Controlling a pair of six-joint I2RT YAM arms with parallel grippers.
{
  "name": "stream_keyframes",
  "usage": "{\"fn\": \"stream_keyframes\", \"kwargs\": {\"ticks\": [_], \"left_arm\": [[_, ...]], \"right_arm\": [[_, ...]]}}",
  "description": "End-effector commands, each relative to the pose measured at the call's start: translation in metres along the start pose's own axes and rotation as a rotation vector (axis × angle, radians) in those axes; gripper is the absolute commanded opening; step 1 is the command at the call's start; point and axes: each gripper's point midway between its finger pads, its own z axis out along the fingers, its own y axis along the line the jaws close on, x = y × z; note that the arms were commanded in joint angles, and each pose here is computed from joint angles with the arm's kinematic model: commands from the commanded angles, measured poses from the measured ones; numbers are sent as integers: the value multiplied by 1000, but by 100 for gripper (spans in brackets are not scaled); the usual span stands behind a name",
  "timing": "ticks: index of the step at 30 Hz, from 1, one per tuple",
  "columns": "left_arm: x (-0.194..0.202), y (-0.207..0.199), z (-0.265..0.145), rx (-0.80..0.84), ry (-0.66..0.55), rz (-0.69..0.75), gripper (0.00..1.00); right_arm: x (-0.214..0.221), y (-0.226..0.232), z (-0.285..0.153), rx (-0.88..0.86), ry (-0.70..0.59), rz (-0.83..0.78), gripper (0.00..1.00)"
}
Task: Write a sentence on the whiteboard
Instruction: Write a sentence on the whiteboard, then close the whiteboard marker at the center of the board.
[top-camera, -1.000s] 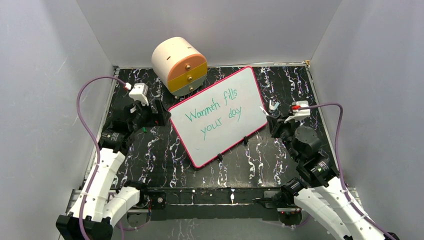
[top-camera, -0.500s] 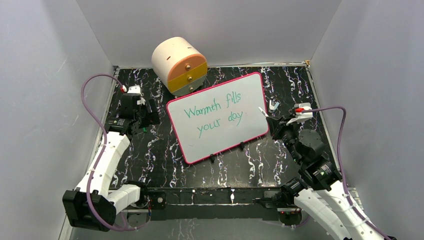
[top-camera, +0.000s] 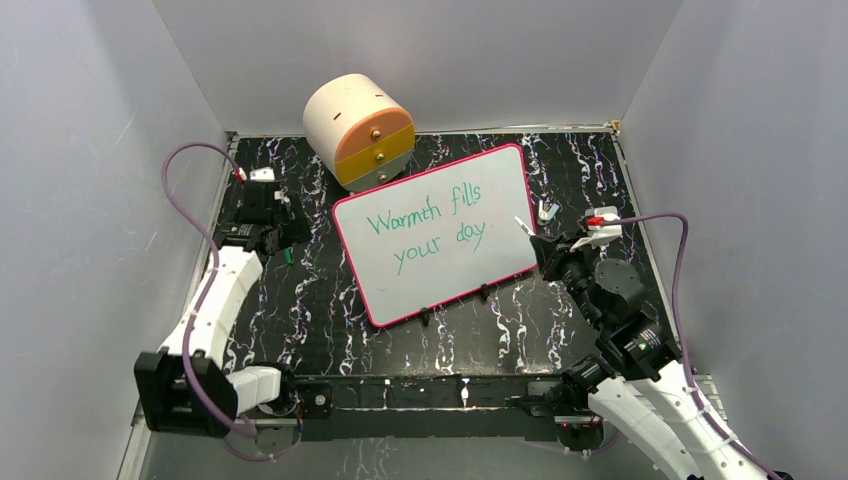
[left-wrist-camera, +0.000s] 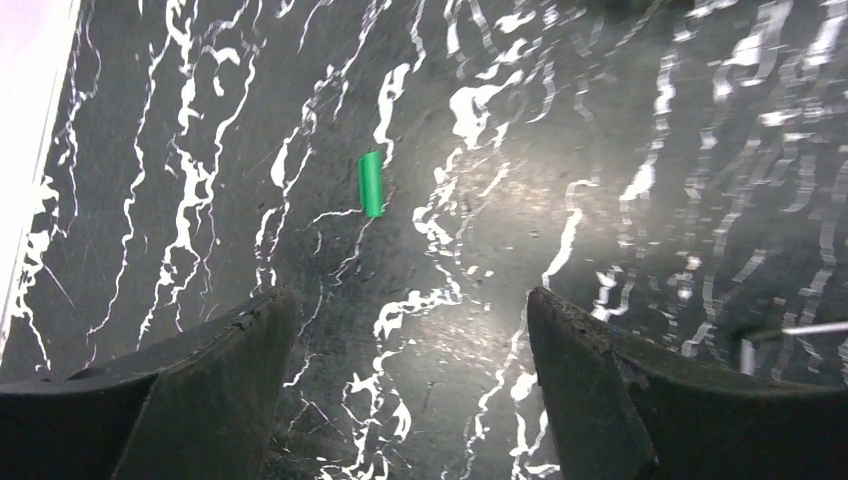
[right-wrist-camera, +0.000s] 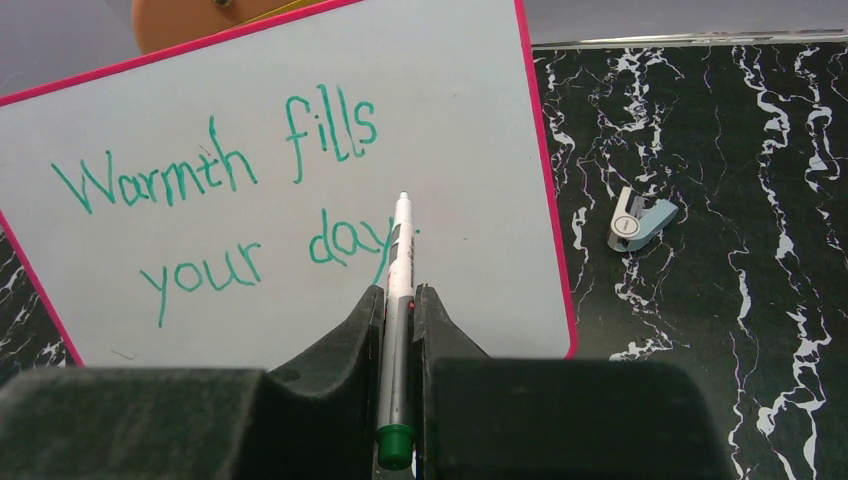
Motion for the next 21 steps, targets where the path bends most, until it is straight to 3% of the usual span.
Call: {"fn": "stream_keyframes", "kwargs": {"ticks": [1,12,21], "left_arm": [[16,20,33,-106,75,-47,78],[56,44,101,-218,290,-34,50],[63,40,124,-168,344,-49,44]], "right_arm": [[-20,5,-2,-19,-71,20,0],[-22,3,-3,-15,-77,19,0],[-17,3,0,-10,-65,17,0]]}}
